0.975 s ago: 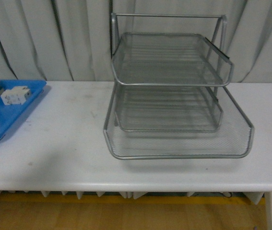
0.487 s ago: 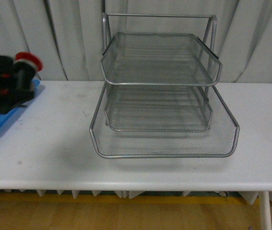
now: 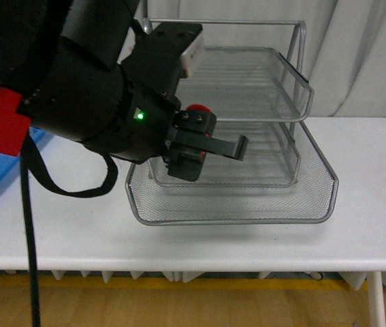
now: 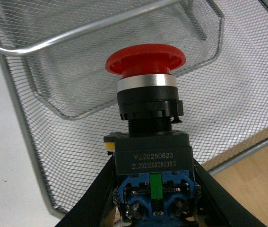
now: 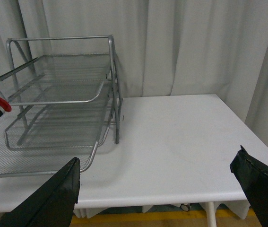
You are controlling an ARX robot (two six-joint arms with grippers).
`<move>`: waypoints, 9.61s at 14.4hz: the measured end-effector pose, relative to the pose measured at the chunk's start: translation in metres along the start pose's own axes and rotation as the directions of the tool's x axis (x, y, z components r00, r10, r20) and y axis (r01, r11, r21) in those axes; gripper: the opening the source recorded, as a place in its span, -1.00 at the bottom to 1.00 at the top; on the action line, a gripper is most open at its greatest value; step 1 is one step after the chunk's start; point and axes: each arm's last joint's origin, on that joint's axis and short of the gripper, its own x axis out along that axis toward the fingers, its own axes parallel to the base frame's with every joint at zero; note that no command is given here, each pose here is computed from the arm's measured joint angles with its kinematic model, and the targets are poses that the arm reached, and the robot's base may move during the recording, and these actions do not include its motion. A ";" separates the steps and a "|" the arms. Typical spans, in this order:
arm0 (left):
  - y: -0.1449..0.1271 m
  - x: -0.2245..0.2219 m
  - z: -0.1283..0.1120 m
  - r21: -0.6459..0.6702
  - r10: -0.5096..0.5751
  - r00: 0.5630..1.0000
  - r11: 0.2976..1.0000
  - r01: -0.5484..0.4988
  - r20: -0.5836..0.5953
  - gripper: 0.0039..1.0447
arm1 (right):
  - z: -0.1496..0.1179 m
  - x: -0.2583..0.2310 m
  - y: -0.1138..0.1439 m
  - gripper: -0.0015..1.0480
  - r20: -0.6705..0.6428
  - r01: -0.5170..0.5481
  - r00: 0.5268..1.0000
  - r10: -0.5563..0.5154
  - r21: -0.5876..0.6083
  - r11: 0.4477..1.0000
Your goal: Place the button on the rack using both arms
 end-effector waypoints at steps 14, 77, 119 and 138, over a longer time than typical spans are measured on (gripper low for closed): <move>-0.026 0.099 0.030 0.073 0.032 0.986 0.997 -0.020 -0.166 -0.31 | 0.000 0.000 0.000 0.87 0.000 0.000 1.000 0.000 0.000 1.000; 0.052 -0.208 -0.194 -0.280 0.452 0.691 0.892 -0.355 0.564 0.87 | 0.065 0.064 0.007 0.87 0.083 -0.087 0.994 0.075 0.155 0.984; 0.052 -0.208 -0.194 -0.280 0.452 0.691 0.892 -0.355 0.564 0.88 | -0.050 0.324 0.113 -0.97 -0.732 -0.145 0.650 0.205 0.145 0.979; 0.052 -0.208 -0.194 -0.280 0.452 0.691 0.892 -0.355 0.564 0.88 | 0.035 0.115 0.008 -0.97 -0.369 -0.047 0.895 0.252 0.482 0.875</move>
